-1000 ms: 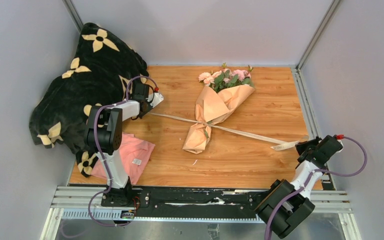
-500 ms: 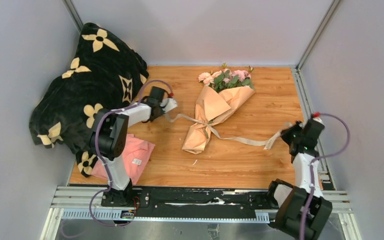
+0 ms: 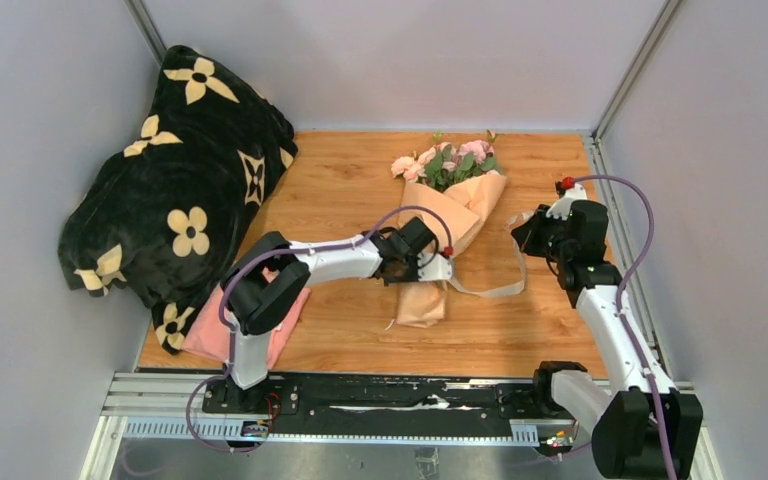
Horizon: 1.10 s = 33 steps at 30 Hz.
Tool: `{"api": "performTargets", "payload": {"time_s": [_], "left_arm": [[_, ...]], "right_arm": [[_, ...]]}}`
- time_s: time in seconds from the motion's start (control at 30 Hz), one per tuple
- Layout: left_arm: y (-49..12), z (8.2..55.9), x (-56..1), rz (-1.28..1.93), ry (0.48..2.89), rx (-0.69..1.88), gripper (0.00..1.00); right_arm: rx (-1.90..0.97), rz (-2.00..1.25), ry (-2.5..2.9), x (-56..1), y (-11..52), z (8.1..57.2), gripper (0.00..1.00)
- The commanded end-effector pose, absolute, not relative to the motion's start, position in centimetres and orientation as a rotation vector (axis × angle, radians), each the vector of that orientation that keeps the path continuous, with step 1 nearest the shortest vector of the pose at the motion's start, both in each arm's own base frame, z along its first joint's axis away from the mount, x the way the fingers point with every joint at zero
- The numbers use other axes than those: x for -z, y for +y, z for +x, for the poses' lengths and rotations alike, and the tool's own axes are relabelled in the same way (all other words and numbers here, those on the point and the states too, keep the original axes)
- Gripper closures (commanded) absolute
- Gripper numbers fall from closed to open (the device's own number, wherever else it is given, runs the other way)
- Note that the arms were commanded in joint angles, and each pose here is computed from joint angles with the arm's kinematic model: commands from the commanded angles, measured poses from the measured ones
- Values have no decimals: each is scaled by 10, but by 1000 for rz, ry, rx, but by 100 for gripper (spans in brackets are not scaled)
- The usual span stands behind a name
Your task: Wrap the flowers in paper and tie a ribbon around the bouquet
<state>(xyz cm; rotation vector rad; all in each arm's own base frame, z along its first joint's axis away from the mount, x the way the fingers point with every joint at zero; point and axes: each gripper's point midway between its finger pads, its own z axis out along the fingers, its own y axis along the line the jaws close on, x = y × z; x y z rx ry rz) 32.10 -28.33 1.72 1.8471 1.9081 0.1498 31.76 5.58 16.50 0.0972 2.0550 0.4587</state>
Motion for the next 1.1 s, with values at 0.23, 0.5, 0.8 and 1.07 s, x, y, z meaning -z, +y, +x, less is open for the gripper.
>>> {"api": "performTargets", "payload": {"time_s": [0.23, 0.5, 0.8, 1.07], "left_arm": [[-298, 227, -72, 1927, 1953, 307, 100], [-187, 286, -81, 1525, 2223, 258, 100], [-95, 293, -53, 1331, 2408, 134, 100], [-12, 324, -32, 1064, 2549, -8, 100]], "right_arm": [[-419, -67, 1843, -286, 58, 303, 100], [-157, 184, 1801, -296, -9, 296, 100], [-13, 780, 1755, -239, -126, 263, 100], [98, 905, 1810, -199, -157, 252, 100]]}}
